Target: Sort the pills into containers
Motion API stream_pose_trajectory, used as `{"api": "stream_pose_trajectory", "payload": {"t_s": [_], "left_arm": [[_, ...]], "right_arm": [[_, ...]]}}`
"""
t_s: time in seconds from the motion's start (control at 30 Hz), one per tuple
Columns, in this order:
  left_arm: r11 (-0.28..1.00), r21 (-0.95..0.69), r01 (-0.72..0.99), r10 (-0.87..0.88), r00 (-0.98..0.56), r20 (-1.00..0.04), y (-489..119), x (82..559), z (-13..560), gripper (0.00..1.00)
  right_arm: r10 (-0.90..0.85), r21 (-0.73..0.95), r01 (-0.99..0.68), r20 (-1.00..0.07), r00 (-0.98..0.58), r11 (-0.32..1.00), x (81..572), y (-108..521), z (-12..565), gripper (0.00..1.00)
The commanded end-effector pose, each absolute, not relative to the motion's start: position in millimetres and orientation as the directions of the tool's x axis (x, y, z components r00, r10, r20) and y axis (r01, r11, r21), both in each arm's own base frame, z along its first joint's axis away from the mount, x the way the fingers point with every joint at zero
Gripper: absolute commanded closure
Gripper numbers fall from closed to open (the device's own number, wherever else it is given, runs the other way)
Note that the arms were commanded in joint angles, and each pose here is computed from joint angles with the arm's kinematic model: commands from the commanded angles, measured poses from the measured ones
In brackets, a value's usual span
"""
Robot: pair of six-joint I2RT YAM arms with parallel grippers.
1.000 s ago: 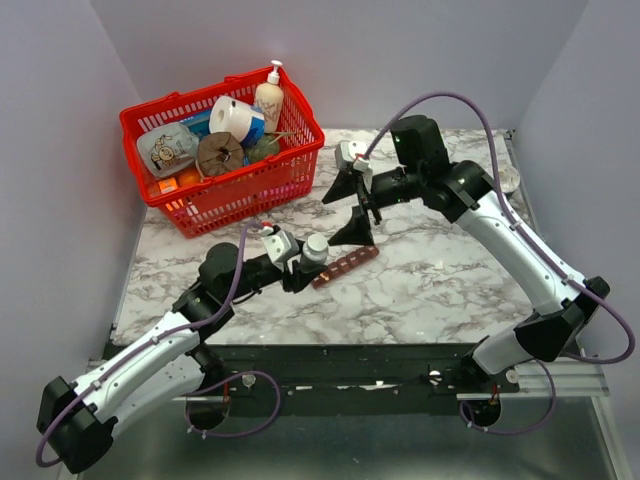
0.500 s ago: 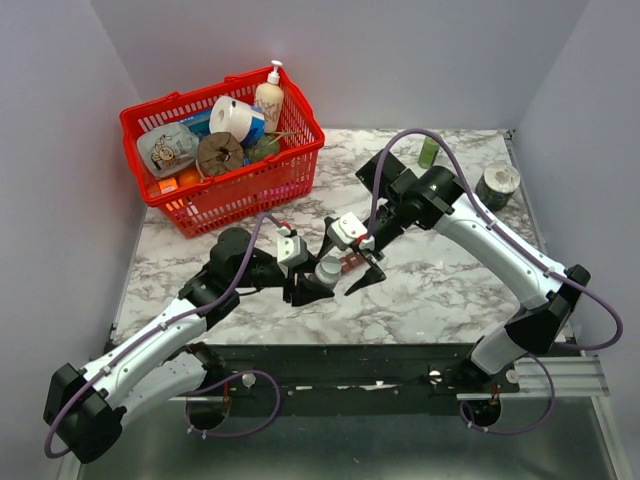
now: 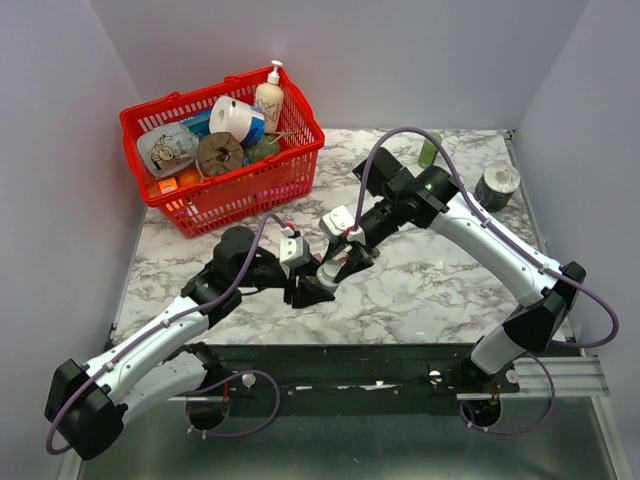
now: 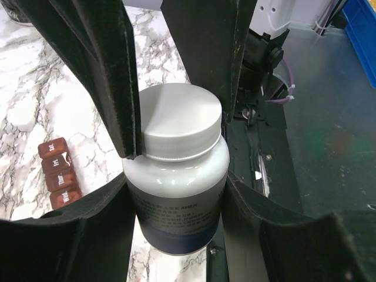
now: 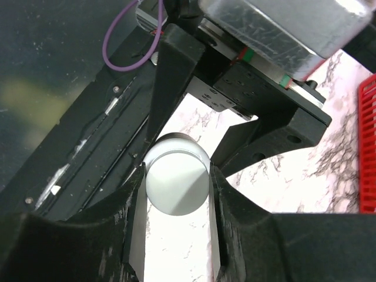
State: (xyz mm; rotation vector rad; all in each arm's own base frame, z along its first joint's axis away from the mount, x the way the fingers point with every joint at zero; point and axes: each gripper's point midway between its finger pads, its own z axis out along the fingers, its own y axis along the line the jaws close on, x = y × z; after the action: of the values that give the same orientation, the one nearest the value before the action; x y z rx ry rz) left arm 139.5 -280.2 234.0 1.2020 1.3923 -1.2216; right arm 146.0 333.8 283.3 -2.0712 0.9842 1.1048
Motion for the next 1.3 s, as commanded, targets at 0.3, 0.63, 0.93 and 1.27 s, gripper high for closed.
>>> {"api": "stream_pose_trajectory", "payload": {"t_s": [0.3, 0.63, 0.93, 1.27], "left_arm": [[0.595, 0.055, 0.802, -0.108, 0.148, -0.983, -246.0, 229.8, 298.2, 1.00], [0.829, -0.035, 0.558, -0.132, 0.134, -0.982, -229.2, 272.4, 289.2, 1.00], [0.773, -0.015, 0.635, -0.081, 0.075, -0.994, -246.8, 262.7, 266.3, 1.00], [0.376, -0.014, 0.926, 0.019, -0.023, -1.000, -279.6, 179.2, 248.7, 1.00]], "right_arm": [[-0.552, 0.232, -0.971, -0.817, -0.166, -0.051, 184.5, 356.2, 247.1, 0.82], [-0.465, 0.376, -0.880, -0.749, -0.472, 0.289, 227.3, 352.9, 212.0, 0.90], [-0.458, 0.419, -0.891, -0.766, -0.451, 0.176, 218.3, 362.0, 220.3, 0.70], [-0.344, 0.146, -0.968, -0.936, -0.069, -0.203, 190.2, 321.6, 323.7, 0.00]]}}
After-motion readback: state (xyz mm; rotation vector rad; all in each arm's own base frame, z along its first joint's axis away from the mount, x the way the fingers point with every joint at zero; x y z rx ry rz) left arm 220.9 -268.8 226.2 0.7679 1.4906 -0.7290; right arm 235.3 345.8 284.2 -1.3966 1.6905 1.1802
